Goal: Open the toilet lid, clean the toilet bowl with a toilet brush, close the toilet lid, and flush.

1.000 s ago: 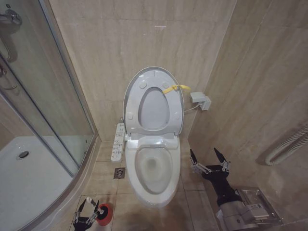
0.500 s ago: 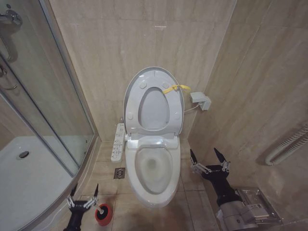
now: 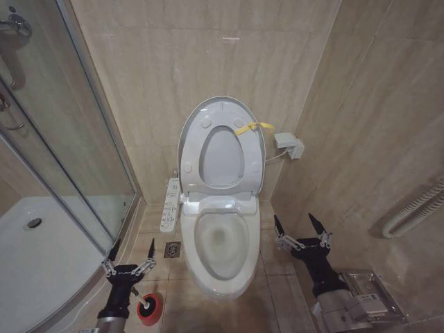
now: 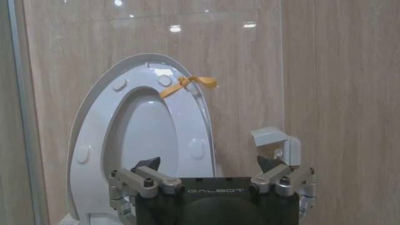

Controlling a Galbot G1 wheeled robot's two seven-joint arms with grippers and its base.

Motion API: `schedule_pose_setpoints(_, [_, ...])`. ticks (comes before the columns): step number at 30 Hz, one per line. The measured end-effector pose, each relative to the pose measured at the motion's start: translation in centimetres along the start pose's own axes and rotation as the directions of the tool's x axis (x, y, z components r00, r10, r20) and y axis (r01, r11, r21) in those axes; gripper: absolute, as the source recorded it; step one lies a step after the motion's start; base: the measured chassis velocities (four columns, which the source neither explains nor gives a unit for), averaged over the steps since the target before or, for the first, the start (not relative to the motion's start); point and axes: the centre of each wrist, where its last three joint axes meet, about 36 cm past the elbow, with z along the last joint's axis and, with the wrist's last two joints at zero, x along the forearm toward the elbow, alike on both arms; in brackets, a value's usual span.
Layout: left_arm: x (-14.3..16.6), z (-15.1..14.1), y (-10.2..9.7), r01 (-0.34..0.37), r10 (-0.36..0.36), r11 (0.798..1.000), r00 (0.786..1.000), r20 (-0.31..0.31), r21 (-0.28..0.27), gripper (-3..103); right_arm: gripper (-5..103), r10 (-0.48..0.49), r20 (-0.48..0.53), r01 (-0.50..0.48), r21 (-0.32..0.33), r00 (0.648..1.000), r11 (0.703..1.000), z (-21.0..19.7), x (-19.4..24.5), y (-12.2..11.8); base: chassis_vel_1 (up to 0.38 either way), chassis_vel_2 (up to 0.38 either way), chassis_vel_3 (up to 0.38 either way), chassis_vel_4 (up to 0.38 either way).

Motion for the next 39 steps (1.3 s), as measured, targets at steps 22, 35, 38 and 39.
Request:
schedule_pose_setpoints(22, [6.3, -9.0, -4.4, 0.110, -0.113, 0.994, 0.981, -0.156, -0.024, 100, 100, 0.000, 0.000, 0.000, 0.000, 1.000, 1.000, 0.0, 0.0, 0.0, 0.000, 0.000, 0.000, 0.000])
schedule_pose_setpoints(35, [6.0, -10.1, -2.2, -0.002, -0.007, 0.996, 0.995, -0.098, -0.090, 100, 100, 0.000, 0.000, 0.000, 0.000, 1.000, 1.000, 0.0, 0.0, 0.0, 0.000, 0.000, 0.000, 0.000])
schedule_pose_setpoints(38, [5.9, -10.1, -1.9, -0.015, 0.006, 0.994, 0.997, -0.079, -0.110, 100, 100, 0.000, 0.000, 0.000, 0.000, 1.000, 1.000, 0.0, 0.0, 0.0, 0.000, 0.000, 0.000, 0.000])
schedule_pose_setpoints(39, [5.9, -10.1, -1.9, -0.015, 0.006, 0.994, 0.997, -0.079, -0.110, 100, 100, 0.000, 0.000, 0.000, 0.000, 1.000, 1.000, 0.0, 0.0, 0.0, 0.000, 0.000, 0.000, 0.000])
